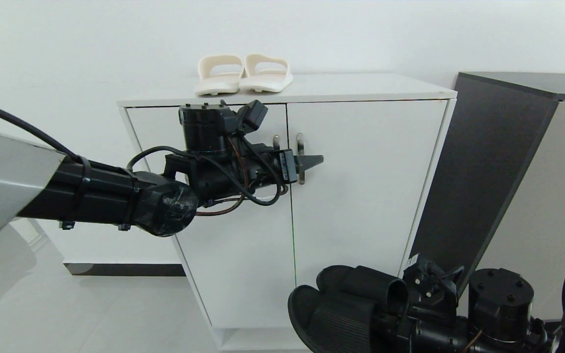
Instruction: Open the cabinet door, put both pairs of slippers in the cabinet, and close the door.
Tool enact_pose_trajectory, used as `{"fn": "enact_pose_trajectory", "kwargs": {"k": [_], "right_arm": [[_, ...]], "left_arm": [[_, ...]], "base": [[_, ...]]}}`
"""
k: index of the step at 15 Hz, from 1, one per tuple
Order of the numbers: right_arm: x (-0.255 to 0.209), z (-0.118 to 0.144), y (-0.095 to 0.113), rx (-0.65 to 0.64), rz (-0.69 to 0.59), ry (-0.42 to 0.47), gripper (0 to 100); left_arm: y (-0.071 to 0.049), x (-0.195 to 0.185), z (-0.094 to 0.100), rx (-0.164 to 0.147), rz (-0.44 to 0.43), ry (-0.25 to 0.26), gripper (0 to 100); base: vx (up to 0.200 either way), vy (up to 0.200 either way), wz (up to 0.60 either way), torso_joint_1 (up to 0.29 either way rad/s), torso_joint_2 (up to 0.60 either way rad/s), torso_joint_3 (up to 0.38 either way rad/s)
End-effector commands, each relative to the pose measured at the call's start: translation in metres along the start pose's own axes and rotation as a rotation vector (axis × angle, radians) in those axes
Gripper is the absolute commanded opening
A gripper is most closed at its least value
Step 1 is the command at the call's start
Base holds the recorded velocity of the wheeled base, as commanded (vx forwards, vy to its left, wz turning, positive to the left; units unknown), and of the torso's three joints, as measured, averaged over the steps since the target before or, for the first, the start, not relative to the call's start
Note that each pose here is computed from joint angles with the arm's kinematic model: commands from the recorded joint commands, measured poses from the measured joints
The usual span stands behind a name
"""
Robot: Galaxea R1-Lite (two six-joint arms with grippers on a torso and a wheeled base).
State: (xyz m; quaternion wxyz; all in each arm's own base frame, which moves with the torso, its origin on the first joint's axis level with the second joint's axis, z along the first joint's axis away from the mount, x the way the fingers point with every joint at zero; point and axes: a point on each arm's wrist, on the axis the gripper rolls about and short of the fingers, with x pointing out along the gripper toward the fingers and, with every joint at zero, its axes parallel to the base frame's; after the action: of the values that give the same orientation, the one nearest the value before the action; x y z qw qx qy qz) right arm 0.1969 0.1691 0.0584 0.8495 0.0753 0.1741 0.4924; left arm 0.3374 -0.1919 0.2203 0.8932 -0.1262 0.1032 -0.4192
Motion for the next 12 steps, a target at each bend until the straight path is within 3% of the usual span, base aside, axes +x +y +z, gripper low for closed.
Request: {"fn": "enact_pose_trajectory", "kwargs": {"k": [1, 4, 8, 12], "right_arm": [[-0.001, -0.001, 0.0, 0.003, 0.0, 0.007, 0], [-0.004, 0.0, 0.002, 0.001, 0.018, 0.006, 0], [-0.015, 0.0, 0.009, 0.001, 0.103, 0.025, 0], [-0.024, -0.001, 0.013, -0.023, 0.165, 0.042, 0]], "left_arm": [[-0.002, 0.0, -0.001, 0.0, -0.007, 0.005, 0], [-0.011, -0.01, 0.002, 0.006, -0.019, -0.002, 0], [-0.039, -0.041, 0.002, 0.014, -0.053, 0.003, 0], [-0.075, -0.098, -0.014, 0.016, -0.111, 0.036, 0]], "base": [[0.0, 0.0, 0.0, 0.0, 0.0, 0.0], [0.0, 0.0, 0.0, 0.0, 0.0, 0.0], [0.0, 0.0, 0.0, 0.0, 0.0, 0.0], [0.0, 0.0, 0.0, 0.0, 0.0, 0.0]]}}
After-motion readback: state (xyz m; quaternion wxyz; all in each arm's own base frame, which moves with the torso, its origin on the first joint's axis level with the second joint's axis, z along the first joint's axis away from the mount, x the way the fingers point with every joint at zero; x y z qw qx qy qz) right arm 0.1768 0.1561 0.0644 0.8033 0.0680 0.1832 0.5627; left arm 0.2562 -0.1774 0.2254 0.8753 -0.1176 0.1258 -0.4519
